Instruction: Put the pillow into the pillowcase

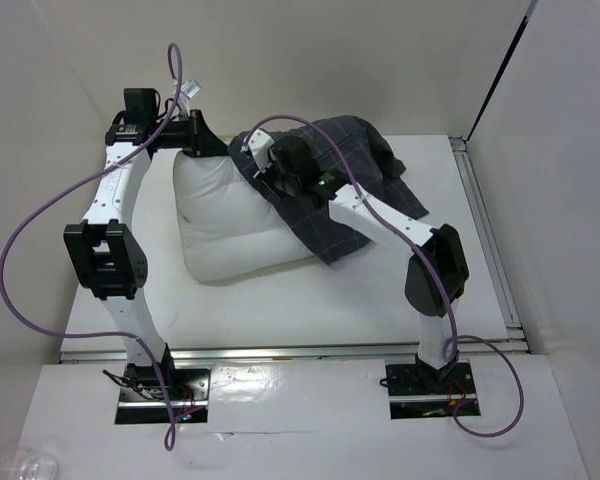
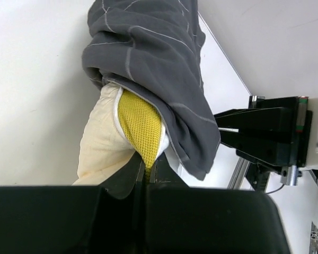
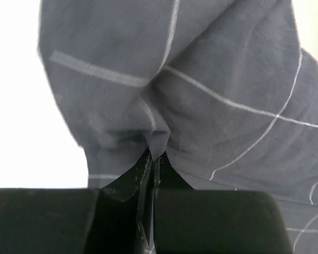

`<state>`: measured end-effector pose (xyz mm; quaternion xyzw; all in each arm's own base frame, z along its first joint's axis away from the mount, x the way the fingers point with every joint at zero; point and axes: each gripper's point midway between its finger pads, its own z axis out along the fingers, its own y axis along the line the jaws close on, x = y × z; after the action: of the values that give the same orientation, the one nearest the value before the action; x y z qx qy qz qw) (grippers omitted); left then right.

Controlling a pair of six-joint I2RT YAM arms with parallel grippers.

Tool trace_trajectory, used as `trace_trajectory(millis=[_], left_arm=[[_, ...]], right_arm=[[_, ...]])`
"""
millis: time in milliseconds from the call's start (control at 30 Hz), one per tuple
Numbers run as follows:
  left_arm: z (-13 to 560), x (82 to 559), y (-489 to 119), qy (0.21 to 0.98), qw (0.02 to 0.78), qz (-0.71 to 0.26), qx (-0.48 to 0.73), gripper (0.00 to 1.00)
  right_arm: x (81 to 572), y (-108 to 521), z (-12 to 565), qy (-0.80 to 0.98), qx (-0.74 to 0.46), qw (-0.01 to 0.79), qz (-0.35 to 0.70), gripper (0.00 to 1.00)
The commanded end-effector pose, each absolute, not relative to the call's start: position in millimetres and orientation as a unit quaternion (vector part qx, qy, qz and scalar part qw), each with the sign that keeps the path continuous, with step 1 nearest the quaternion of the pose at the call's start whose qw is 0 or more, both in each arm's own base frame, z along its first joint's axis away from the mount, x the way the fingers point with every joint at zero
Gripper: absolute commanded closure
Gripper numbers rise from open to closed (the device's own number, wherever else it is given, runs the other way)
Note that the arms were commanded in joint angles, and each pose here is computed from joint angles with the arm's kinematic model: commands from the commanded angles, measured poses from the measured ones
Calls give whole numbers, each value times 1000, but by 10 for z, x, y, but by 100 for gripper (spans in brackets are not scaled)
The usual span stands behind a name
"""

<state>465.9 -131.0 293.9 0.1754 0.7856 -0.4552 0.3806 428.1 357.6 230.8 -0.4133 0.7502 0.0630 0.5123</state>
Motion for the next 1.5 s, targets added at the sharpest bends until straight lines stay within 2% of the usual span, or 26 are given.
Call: trace_trajectory(millis=[0, 200, 267, 533, 667, 900, 1167, 1200, 1233, 1300, 1333, 1400, 1467], left_arm=[[3317, 4552, -1463, 741, 411, -476, 236, 100], [3234, 4545, -1460, 747, 400, -478, 232, 100], [3224, 4544, -1500, 747, 401, -474, 238, 100], [3211, 4511, -1631, 743, 400, -475, 250, 100], [3288, 4514, -1636, 739, 407, -476, 248, 100], [3273, 4512, -1688, 735, 405, -484, 250, 100], [3135, 4551, -1661, 747, 402, -472, 240, 100], [3084, 4638, -1610, 763, 408, -450, 220, 97], [2938, 4694, -1582, 779, 396, -442, 204, 72], [2658, 4859, -1440, 822, 381, -393, 157, 54], [2608, 4923, -1371, 833, 387, -369, 145, 54], [2357, 5076, -1089, 867, 390, -295, 98, 35], [2215, 5117, -943, 881, 393, -251, 81, 22]], right_arm=[[4227, 3921, 2952, 704, -400, 569, 145, 100], [4241, 4069, 3386, 677, -384, 600, 184, 100], [4266, 4124, 3724, 658, -374, 623, 197, 100], [4382, 4480, 4039, 619, -371, 654, 227, 100], [4348, 4702, 4048, 609, -372, 656, 246, 100], [3915, 5184, 4118, 582, -384, 643, 317, 100], [4134, 4998, 3837, 617, -368, 632, 291, 100], [4153, 4991, 3786, 622, -366, 630, 286, 100], [4206, 4946, 3785, 624, -363, 631, 283, 100], [4339, 4846, 3668, 638, -356, 627, 270, 100], [4356, 4836, 3624, 642, -355, 626, 265, 100], [4419, 4782, 3542, 647, -353, 626, 255, 100], [4546, 4690, 3492, 650, -346, 632, 241, 100]])
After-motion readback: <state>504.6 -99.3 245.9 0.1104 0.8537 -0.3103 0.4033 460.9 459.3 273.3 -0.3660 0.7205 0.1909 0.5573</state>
